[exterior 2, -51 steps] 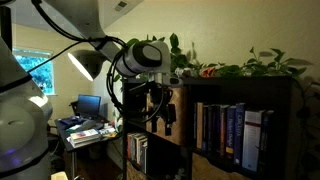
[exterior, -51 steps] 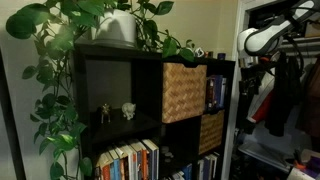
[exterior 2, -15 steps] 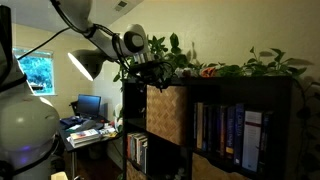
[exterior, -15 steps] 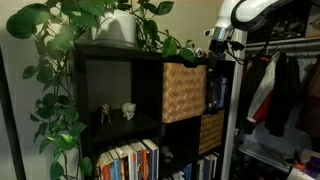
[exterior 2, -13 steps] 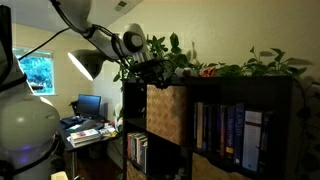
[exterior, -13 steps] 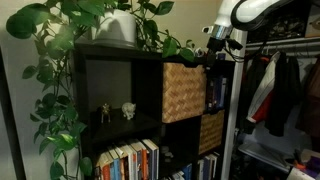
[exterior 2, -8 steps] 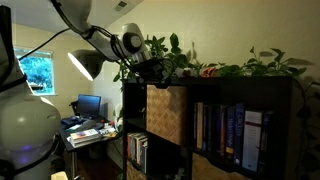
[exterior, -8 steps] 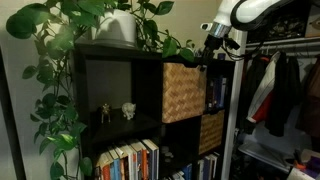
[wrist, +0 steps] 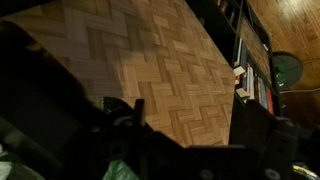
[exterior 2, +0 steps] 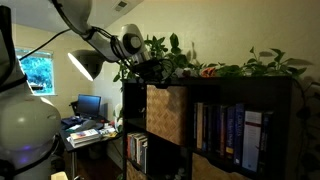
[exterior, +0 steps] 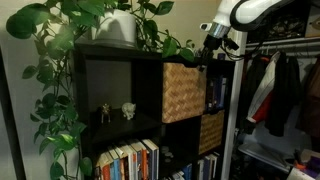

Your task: Open the top drawer, put the objects on top of the cabinet in the drawer, then close it

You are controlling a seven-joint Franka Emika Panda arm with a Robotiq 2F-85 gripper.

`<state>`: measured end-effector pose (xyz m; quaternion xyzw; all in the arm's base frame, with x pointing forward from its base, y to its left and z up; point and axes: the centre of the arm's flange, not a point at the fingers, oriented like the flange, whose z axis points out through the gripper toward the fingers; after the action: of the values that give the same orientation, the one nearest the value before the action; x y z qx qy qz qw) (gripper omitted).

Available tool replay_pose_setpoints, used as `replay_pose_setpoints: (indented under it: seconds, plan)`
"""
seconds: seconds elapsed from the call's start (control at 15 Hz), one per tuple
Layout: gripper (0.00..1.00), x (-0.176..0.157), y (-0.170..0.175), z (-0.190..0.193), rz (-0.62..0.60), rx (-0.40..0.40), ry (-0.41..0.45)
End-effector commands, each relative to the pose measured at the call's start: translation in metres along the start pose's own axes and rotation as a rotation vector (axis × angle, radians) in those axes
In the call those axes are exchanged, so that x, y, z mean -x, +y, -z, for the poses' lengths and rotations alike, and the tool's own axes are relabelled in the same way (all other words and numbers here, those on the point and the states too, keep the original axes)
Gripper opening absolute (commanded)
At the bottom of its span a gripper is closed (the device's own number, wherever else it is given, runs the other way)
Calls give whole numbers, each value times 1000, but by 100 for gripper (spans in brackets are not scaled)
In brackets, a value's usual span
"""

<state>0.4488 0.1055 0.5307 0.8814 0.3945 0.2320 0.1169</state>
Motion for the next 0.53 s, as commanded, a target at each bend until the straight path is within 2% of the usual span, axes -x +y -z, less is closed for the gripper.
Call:
replay_pose_setpoints:
  seconds: [0.0,0.47]
  plan:
    - [100,-17,-3,-7,66,24,35]
    - [100,-37,-5,-22,174,77,65]
